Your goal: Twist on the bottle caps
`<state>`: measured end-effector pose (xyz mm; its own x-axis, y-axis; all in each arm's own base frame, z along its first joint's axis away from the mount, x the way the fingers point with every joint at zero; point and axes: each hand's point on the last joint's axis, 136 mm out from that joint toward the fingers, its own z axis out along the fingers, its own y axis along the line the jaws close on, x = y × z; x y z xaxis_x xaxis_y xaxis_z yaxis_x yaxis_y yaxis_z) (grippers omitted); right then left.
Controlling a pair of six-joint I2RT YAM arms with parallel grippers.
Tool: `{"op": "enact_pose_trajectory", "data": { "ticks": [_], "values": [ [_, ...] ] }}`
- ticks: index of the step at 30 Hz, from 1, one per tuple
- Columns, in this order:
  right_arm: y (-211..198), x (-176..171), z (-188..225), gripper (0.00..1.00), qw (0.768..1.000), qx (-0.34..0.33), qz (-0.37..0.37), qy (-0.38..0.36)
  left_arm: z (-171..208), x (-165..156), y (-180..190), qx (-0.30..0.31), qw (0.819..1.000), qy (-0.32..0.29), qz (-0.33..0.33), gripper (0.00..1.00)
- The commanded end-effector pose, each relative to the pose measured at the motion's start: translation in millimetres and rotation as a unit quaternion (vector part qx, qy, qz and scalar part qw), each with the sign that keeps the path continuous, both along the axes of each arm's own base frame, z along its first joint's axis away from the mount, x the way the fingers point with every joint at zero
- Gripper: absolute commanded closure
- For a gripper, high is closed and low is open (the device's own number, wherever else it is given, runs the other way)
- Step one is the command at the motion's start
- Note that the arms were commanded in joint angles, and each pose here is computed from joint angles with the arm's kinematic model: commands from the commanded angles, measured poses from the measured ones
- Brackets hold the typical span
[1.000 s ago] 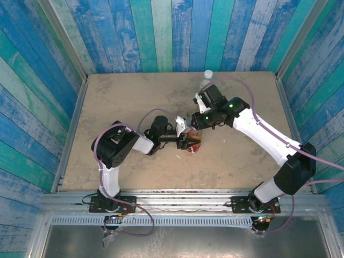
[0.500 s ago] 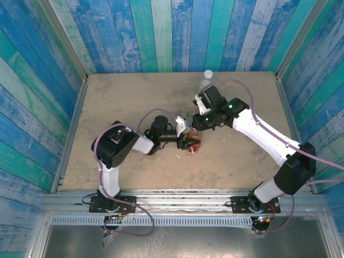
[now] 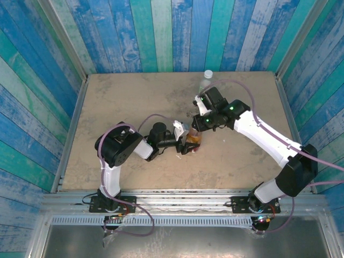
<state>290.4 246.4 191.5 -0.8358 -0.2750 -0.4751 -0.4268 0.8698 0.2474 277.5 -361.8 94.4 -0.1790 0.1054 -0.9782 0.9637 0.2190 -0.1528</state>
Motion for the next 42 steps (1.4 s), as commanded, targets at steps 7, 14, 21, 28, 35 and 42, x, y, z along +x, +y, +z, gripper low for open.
{"op": "enact_pose_trajectory", "data": {
  "ticks": [7,14,21,28,35,42],
  "values": [
    [-6,-5,-8,0.69,1.0,-0.002,0.0,0.002,-4,-1,-17,-0.014,1.0,-0.008,-0.003,0.21],
    [-8,-8,1,0.68,0.999,-0.006,0.028,-0.02,-7,-4,-18,-0.009,1.0,-0.012,-0.013,0.44],
    [-4,-15,3,0.65,0.999,0.002,0.051,-0.018,-17,-8,-17,0.008,1.0,-0.009,-0.023,0.44],
    [-4,-13,10,0.52,0.999,0.005,0.047,-0.026,-18,-8,-17,0.019,0.999,-0.014,-0.025,0.43],
    [-10,-10,15,0.42,0.999,0.0,0.028,-0.033,-18,-8,-17,0.021,0.999,-0.013,-0.024,0.43],
    [-11,-15,10,0.58,0.999,-0.003,0.026,-0.019,-19,-9,-17,0.02,0.999,-0.01,-0.025,0.43]
  ]
}}
